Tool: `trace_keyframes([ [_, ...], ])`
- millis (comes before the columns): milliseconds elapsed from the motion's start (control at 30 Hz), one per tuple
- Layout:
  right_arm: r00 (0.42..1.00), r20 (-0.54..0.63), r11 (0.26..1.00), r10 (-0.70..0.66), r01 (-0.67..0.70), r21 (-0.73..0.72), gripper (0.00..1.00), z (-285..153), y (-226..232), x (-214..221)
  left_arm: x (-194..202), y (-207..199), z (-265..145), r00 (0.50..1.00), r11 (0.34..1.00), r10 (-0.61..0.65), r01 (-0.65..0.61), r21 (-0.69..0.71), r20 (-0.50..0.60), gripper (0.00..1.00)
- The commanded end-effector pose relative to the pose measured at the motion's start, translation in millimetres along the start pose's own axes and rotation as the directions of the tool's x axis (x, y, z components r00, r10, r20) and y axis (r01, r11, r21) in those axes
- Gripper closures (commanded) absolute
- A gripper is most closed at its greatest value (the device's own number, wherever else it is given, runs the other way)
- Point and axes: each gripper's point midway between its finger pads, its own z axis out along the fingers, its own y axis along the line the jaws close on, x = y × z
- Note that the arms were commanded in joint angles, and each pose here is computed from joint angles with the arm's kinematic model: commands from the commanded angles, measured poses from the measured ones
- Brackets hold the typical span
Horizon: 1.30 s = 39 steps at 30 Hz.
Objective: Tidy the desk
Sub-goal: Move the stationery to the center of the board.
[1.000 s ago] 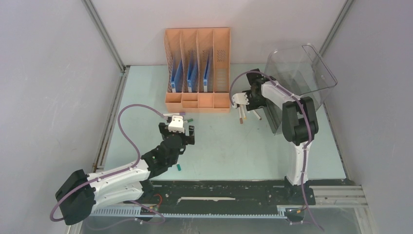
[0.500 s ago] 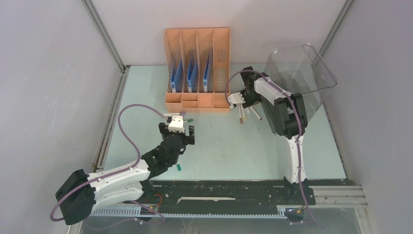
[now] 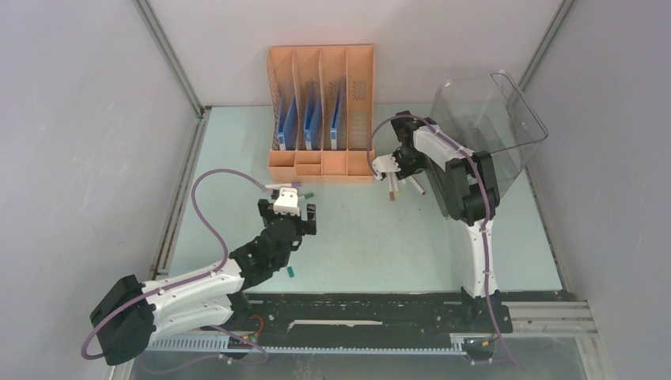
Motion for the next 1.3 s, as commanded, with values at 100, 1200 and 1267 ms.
trace_keyframes([
  [100, 1.000, 0.015, 0.999, 0.024, -0.024, -0.047, 0.65, 6, 3, -3, -14, 4, 1, 0.999, 0.999, -0.021, 0.022, -0.027, 0.040, 0.00],
  [1200, 0.994, 0.071, 0.995, 0.080, -0.075, -0.066, 0.94, 22, 35, -12, -15, 3, 2, 0.999, 0.999, -0.018, 0.019, -0.027, 0.037, 0.00],
  [1267, 0.991, 0.102, 0.995, 0.090, -0.086, -0.043, 0.96, 13, 35, -17, -15, 3, 2, 0.999, 0.999, -0.018, 0.019, -0.027, 0.037, 0.00],
])
